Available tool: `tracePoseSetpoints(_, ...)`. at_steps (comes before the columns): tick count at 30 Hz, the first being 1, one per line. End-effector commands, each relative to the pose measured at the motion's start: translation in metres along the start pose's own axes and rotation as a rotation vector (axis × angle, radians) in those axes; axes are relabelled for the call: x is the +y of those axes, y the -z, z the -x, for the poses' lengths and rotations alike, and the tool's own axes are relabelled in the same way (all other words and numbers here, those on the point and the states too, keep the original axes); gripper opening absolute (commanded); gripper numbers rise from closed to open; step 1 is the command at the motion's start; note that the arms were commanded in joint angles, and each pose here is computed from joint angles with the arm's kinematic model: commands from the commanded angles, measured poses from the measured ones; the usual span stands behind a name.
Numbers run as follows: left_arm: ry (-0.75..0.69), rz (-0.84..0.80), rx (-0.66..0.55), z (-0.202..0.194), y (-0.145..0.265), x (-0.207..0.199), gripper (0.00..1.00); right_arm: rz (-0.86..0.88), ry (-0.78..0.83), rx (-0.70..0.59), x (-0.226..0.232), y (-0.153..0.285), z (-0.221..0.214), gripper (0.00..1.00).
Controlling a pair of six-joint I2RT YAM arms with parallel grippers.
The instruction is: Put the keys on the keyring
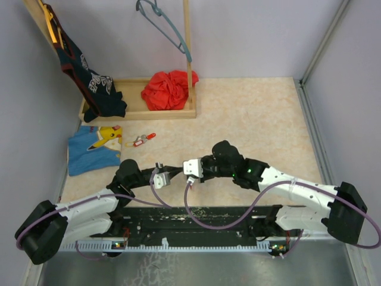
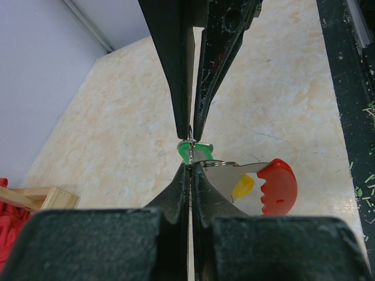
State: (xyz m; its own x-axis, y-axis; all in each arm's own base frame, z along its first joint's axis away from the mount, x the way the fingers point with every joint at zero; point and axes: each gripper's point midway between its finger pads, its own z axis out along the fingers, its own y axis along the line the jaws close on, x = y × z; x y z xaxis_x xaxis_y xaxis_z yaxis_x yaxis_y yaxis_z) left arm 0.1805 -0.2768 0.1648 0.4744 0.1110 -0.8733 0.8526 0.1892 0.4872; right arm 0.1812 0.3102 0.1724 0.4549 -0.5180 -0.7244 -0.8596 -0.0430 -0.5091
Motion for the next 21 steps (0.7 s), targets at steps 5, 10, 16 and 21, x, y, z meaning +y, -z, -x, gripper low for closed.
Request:
tracePoseSetpoints(5, -0.032, -0.004, -0.056, 0.015, -0.003, 0.003, 0.0, -0.006, 0.029, -0.078, -0.008, 0.0, 0.026, 0.0)
tracePoseSetpoints(10, -0.018, -0.009, -0.026, 0.011, -0.005, 0.005, 0.0, 0.008, 0.032, -0.087, -0.008, 0.001, 0.031, 0.0)
tracePoseSetpoints(16, -0.008, -0.007, -0.009, 0.009, -0.006, 0.007, 0.0, 0.018, 0.031, -0.089, -0.008, 0.001, 0.034, 0.0)
tracePoseSetpoints(21, 0.01, -0.009, 0.008, 0.007, -0.007, 0.008, 0.0, 0.022, 0.036, -0.079, -0.007, 0.0, 0.033, 0.0)
